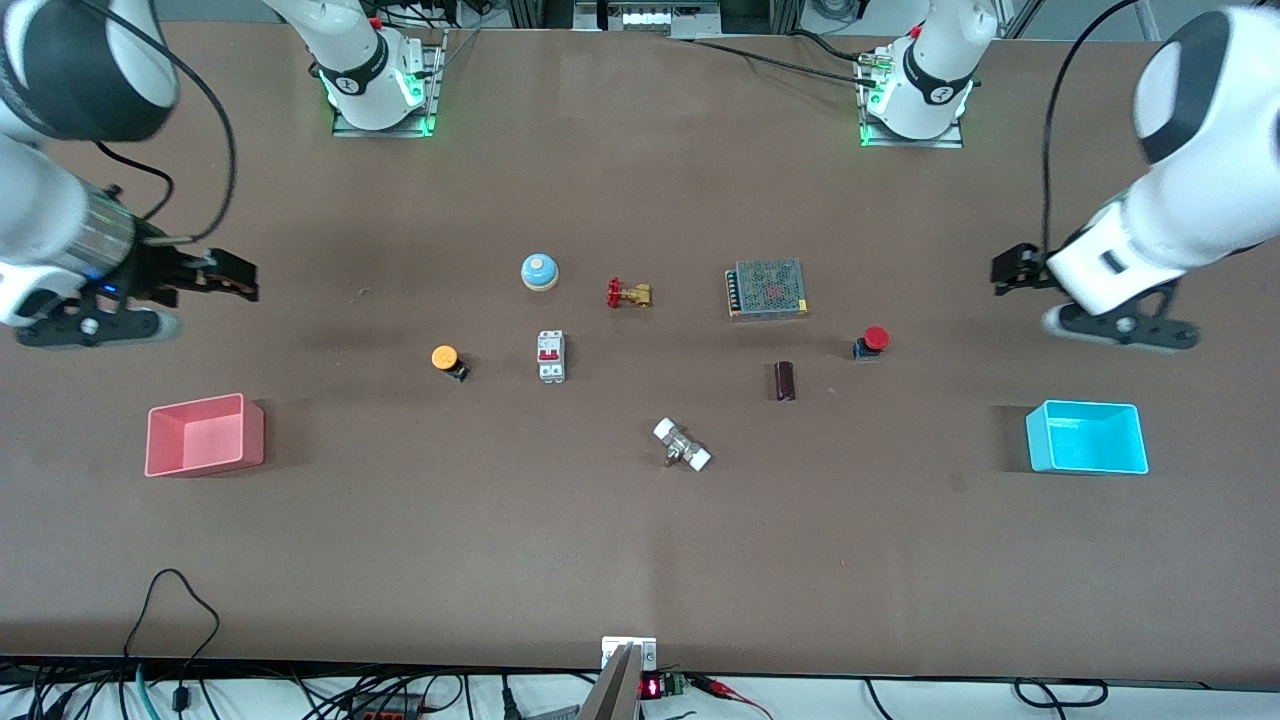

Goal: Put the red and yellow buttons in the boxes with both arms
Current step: 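Lower the left gripper onto the red button while the right gripper descends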

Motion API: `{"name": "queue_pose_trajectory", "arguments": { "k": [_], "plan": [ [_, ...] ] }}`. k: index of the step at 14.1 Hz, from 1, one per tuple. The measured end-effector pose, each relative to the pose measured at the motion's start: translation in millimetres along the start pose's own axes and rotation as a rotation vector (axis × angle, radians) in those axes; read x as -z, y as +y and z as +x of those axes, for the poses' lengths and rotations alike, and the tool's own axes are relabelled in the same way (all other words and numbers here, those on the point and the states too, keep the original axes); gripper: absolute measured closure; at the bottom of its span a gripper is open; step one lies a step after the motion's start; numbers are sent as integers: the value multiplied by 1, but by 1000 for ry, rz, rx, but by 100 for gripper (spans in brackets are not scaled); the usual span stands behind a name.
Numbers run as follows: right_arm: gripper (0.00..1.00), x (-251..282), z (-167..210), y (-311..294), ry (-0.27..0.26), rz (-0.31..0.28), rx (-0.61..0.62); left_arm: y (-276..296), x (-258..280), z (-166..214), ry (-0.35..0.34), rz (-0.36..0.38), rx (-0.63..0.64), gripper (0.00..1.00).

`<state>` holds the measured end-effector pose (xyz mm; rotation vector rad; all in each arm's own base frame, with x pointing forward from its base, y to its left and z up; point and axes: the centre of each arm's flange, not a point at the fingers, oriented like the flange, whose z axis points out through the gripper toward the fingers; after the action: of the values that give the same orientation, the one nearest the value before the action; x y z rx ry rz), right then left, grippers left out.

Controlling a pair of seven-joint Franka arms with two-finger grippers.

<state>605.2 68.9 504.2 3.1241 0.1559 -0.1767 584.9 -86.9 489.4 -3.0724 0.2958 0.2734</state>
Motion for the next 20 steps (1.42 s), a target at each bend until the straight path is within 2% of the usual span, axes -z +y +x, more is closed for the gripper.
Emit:
{"name": "queue_pose_trajectory", "arguments": {
  "k": [3, 5, 7, 9, 14, 17, 19, 20],
  "plan": [
    [0, -45, 25, -29, 19, 2, -30, 32, -52, 36, -8, 2, 67, 0],
    [0, -72, 33, -51, 33, 13, -23, 48, -95, 54, -41, 5, 90, 0],
    [0, -97, 35, -75, 57, 28, -115, 63, -135, 62, -90, 13, 111, 0],
    [0, -118, 36, -92, 60, 35, -194, 72, -167, 60, -102, 19, 146, 0],
    [0, -168, 38, -105, 103, 64, -307, 79, -253, 35, 14, -3, 163, 0],
    [0, -203, 32, -122, 98, 80, -343, 79, -298, 10, 82, -20, 174, 0],
    [0, -215, 31, -132, 90, 87, -348, 79, -310, 0, 92, -24, 178, 0],
    [0, -219, 30, -135, 84, 87, -347, 79, -310, -1, 94, -24, 178, 6]
  ]
}}
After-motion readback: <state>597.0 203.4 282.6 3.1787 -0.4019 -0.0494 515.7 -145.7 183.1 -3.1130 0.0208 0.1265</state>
